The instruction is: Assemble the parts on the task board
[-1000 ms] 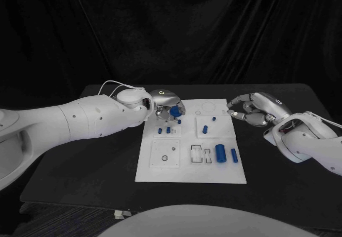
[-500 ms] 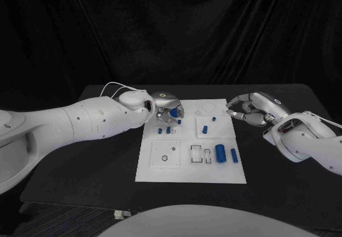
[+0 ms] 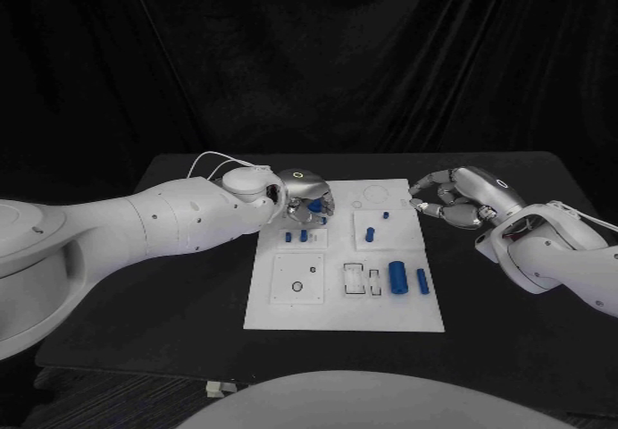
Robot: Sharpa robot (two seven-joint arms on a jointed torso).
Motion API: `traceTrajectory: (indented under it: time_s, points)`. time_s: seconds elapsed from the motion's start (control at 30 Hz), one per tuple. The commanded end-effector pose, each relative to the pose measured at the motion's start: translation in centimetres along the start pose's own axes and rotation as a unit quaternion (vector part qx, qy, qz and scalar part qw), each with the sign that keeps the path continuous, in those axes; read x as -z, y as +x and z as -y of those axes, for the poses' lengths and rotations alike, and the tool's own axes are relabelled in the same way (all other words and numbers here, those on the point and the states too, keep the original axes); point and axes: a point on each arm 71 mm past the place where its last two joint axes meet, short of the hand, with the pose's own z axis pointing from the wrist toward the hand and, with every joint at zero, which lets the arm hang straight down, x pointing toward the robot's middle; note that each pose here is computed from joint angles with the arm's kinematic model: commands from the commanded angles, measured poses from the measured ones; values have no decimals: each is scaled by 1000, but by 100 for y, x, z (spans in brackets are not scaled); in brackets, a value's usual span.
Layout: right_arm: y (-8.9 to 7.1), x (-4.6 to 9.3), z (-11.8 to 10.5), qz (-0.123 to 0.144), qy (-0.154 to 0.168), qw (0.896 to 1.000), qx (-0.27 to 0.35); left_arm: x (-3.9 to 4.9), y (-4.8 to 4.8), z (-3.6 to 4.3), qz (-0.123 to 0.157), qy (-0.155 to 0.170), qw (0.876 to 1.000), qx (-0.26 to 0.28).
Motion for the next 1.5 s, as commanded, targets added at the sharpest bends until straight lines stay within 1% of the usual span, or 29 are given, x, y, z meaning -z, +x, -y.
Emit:
traceTrajectory:
  time_s: [0.03, 0.27, 0.43, 0.53, 0.7, 0.8, 0.9, 1.0, 1.13, 1.23, 1.5]
  points:
    - [8, 8, 3, -1, 5, 1000, 0, -19, 23, 16, 2, 10, 1000, -1]
    - [6, 10, 4, -1, 4, 1000, 0, -44, 86, 0, -4, 5, 1000, 1]
    - [7, 10, 3, -1, 4, 1000, 0, -52, 108, -7, -5, 3, 1000, 1]
    - [7, 10, 1, 0, 3, 1000, 0, -53, 108, -7, 0, 4, 1000, 0]
    - [4, 13, 0, 2, 2, 1000, 0, -37, 82, -4, 24, 12, 1000, -6]
    - [1, 17, -1, 4, 0, 1000, 0, -8, 48, -2, 53, 23, 998, -15]
    - [2, 20, 0, 4, 0, 1000, 0, 34, 10, 6, 85, 35, 995, -25]
    - [8, 24, 2, 4, 0, 1000, 0, 83, -13, 16, 107, 42, 993, -30]
    - [17, 29, 9, 2, 1, 1000, 0, 163, -29, 15, 118, 43, 992, -29]
    - [24, 34, 15, 0, 3, 1000, -1, 229, -37, -11, 111, 37, 993, -24]
    - [50, 42, 31, -4, 6, 1000, -1, 348, -22, -145, 58, 14, 998, -9]
